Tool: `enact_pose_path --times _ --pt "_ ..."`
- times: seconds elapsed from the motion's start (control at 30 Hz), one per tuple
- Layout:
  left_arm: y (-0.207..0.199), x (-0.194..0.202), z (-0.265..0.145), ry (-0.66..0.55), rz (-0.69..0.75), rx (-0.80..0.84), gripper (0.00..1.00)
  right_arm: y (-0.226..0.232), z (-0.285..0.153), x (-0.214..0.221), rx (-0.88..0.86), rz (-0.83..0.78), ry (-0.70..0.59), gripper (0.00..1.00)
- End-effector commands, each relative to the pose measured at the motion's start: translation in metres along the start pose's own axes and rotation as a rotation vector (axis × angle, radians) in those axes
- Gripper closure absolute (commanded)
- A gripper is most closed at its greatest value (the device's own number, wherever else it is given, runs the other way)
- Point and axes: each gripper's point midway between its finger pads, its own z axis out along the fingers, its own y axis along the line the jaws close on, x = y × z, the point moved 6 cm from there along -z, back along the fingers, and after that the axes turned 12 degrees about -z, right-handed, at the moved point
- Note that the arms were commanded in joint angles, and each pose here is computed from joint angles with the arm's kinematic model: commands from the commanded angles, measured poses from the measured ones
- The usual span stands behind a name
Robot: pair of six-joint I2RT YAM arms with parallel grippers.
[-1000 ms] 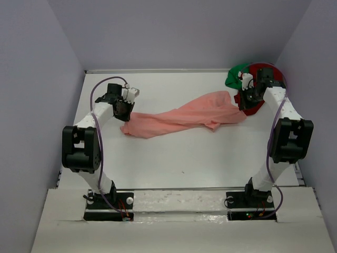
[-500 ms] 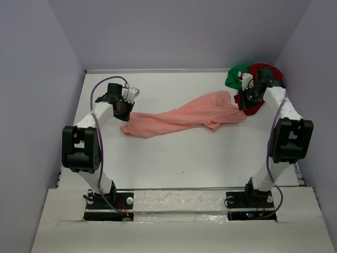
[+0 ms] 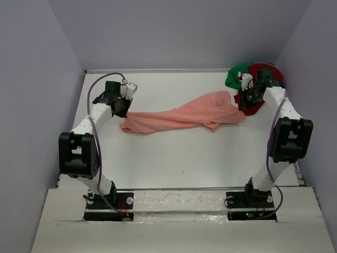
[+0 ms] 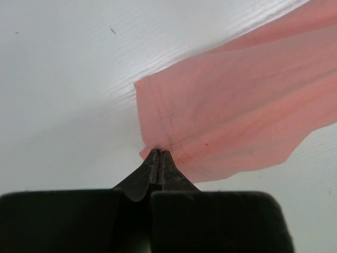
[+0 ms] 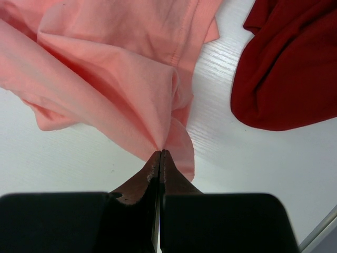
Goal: Fold and stack the t-shirts
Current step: Flatten out the tshirt
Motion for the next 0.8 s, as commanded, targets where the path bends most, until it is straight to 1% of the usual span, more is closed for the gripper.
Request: enact_pose_path --times 0.0,0.1,0.2,0.23,0.43,0.57,0.67,0.77 --pt "0.009 -0.025 -0.027 -0.151 0.012 -0.094 1.0 -0.006 -0.008 -0.013 0.013 -0.017 -0.053 1.0" --pt "0.011 -0.046 -0.055 -0.289 0.011 -0.144 1.0 -0.009 -0.016 -0.025 0.025 -0.03 -0.097 1.0" --pt "0.014 -0.06 -0.071 -0.361 0.013 -0.18 1.0 -0.011 -0.022 -0.04 0.019 -0.04 -0.152 1.0" --pt "0.019 -0.065 -0.08 -0.385 0.01 -0.23 1.0 -0.012 -0.024 -0.045 0.013 -0.045 -0.173 1.0" --pt "0.032 -0.077 -0.098 -0.441 -0.002 -0.351 1.0 -0.034 -0.041 -0.097 0.059 -0.084 -0.322 1.0" --pt "0.039 -0.091 -0.113 -0.522 -0.021 -0.431 1.0 -0.047 -0.052 -0.129 0.089 -0.097 -0.416 1.0" --pt "0.045 -0.11 -0.127 -0.605 -0.033 -0.492 1.0 -0.059 -0.058 -0.149 0.145 -0.121 -0.495 1.0" --pt "0.05 -0.133 -0.143 -0.655 -0.044 -0.547 1.0 -0.074 -0.071 -0.172 0.217 -0.145 -0.555 1.0"
